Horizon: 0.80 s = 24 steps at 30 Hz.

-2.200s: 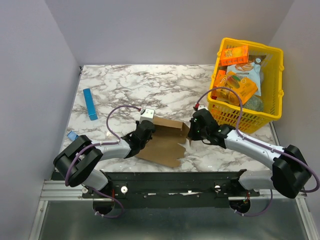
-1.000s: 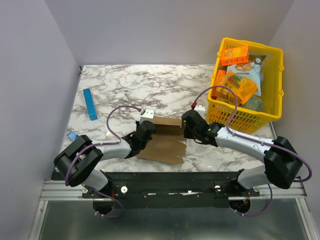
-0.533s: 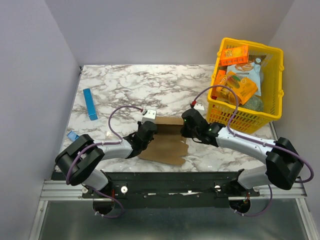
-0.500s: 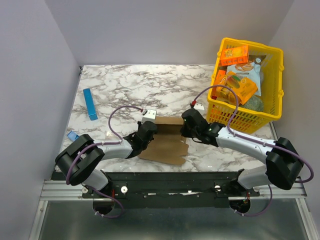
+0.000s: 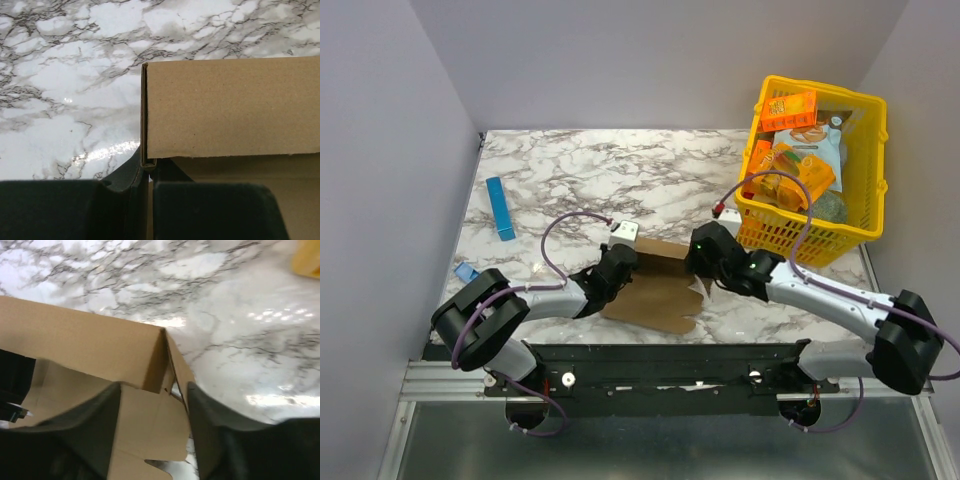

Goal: Fold the paper box

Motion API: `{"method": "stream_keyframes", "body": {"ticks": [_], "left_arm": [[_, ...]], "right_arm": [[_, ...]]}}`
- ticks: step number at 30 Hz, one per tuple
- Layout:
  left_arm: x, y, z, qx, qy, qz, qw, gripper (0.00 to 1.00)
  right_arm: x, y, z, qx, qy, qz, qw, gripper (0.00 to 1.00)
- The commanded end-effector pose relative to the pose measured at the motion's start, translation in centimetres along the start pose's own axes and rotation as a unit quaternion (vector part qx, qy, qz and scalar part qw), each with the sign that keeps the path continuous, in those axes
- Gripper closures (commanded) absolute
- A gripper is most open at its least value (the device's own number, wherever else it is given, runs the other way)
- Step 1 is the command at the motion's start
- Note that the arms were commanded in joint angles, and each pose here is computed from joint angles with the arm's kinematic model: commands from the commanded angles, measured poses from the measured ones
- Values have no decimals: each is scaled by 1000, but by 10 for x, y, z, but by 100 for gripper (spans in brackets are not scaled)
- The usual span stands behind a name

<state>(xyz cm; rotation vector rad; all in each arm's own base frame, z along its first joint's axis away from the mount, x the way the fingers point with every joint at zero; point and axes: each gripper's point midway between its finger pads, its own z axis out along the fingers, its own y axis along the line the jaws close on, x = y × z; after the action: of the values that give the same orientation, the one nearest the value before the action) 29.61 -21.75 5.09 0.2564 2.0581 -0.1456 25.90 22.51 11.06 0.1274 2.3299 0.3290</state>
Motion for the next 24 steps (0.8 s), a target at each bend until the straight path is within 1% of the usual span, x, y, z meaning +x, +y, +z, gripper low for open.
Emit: {"method": "stream_keyframes", "body": {"ticks": [1,2,3,4,6,8,9,10,11,13,15,16,17,18,19,20,22,24], "left_arm": [[3,-13,0,24,10,11,1000,100],[1,-14,0,24,10,11,1000,100],[2,-14,1,24,12,13,1000,100],[3,-13,1,23,12,12,1000,100],[3,-14,1,23,13,11,1000,100],[2,-13,1,21,12,12,1000,100],[3,-13,2,20,14,12,1000,100],[4,-13,2,19,14,13,1000,100],[5,-12,2,17,14,14,1000,100],[5,-11,2,15,15,15,1000,100],[5,-12,2,16,15,15,1000,100],[5,-12,3,16,16,16,1000,100],[5,-11,3,14,16,16,1000,100],[6,-11,2,13,17,18,1000,100],[5,-11,2,13,16,18,1000,100],[5,-11,2,14,16,17,1000,100],[5,-12,2,17,16,16,1000,100],[5,-14,2,21,16,15,1000,100]], "right_arm": [[-17,-55,-30,97,-56,-33,993,23],[-19,-65,-37,114,-58,-42,991,21],[-21,-66,-41,113,-60,-43,991,20],[-26,-65,-49,103,-68,-39,992,20],[-22,-57,-53,72,-59,-42,995,20],[-11,-47,-55,32,-42,-26,998,21],[-6,-44,-54,20,-36,-18,999,22],[1,-38,-55,7,-26,-18,999,30],[5,-31,-56,-8,-24,-12,1000,32],[9,-19,-62,-30,-27,-21,999,35],[11,-13,-63,-46,-23,-10,999,37],[13,-15,-63,-42,-20,-2,999,37],[18,-22,-63,-27,-12,8,1000,36],[14,-29,-64,-14,-24,9,1000,34],[11,-34,-66,-6,-32,7,999,28],[7,-40,-66,-1,-39,-12,999,23],[-3,-43,-66,-4,-36,-22,999,14],[-2,-45,-63,-5,-20,-57,998,9]]}}
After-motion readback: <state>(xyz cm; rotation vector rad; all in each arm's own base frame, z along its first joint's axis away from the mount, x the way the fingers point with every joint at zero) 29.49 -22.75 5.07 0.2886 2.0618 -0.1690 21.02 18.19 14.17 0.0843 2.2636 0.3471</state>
